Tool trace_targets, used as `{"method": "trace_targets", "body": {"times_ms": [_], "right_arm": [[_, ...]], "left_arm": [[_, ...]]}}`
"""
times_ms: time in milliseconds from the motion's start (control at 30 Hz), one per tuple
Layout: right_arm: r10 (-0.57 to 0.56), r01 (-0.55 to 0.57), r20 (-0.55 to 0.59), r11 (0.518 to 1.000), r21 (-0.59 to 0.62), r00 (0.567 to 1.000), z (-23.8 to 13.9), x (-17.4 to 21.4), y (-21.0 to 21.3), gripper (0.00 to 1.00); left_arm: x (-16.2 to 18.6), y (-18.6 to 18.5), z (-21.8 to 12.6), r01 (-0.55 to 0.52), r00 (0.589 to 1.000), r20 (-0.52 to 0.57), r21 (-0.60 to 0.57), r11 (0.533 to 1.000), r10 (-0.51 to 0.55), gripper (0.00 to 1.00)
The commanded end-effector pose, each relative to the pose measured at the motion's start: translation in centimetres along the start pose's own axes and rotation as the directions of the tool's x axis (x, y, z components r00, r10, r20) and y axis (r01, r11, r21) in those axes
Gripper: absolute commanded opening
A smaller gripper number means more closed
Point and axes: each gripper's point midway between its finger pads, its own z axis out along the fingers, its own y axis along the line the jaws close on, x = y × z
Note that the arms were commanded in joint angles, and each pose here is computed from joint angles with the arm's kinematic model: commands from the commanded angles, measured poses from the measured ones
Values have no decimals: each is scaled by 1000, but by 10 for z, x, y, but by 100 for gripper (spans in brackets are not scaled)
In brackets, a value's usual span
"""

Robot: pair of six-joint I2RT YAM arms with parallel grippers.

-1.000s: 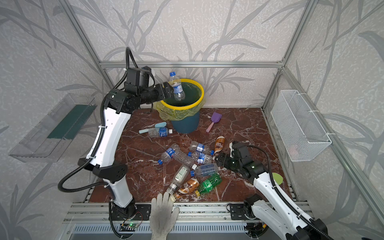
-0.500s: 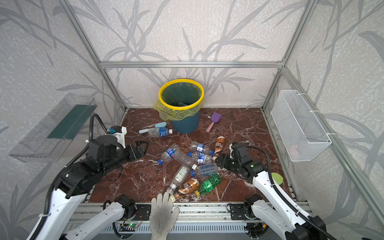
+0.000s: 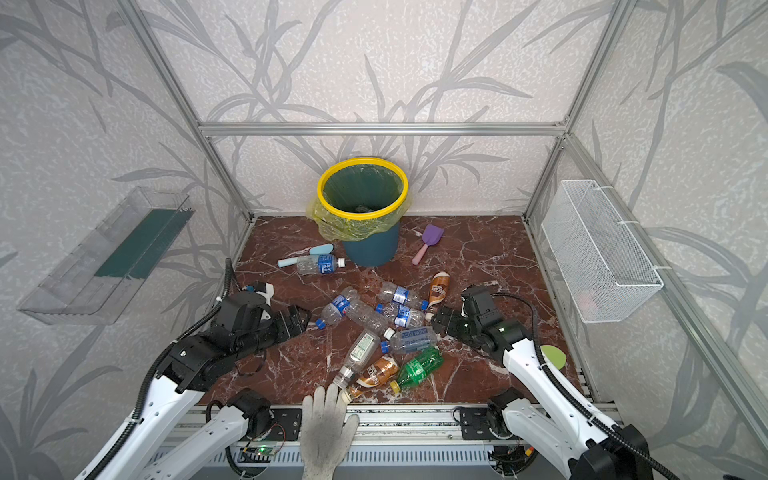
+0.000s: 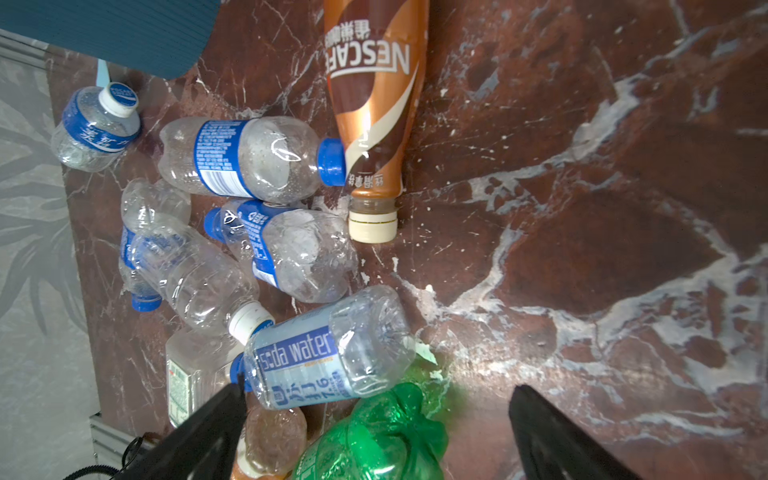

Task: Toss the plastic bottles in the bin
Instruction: 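Return the left gripper over the bottle pile, then lower the right gripper onto the brown Nescafe bottle and grasp it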

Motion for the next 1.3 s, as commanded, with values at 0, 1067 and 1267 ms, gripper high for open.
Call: {"method": "trace_targets", "body": {"times_ms": [0, 1067, 1267], "right_arm": [[12, -13, 20, 996, 89, 1000, -1, -3, -16, 99], [-16, 11, 38, 993, 120, 999, 64, -108, 21, 81], [2, -2, -1, 989, 150, 1000, 83, -120, 18, 81]], "left_arm": [[-1, -3, 7, 20, 1000, 2, 17, 1000, -20, 93], [11, 1, 30, 68, 997, -29, 31, 997, -67, 91], [12, 0, 32, 74, 997, -34, 31, 997, -73, 91]]}}
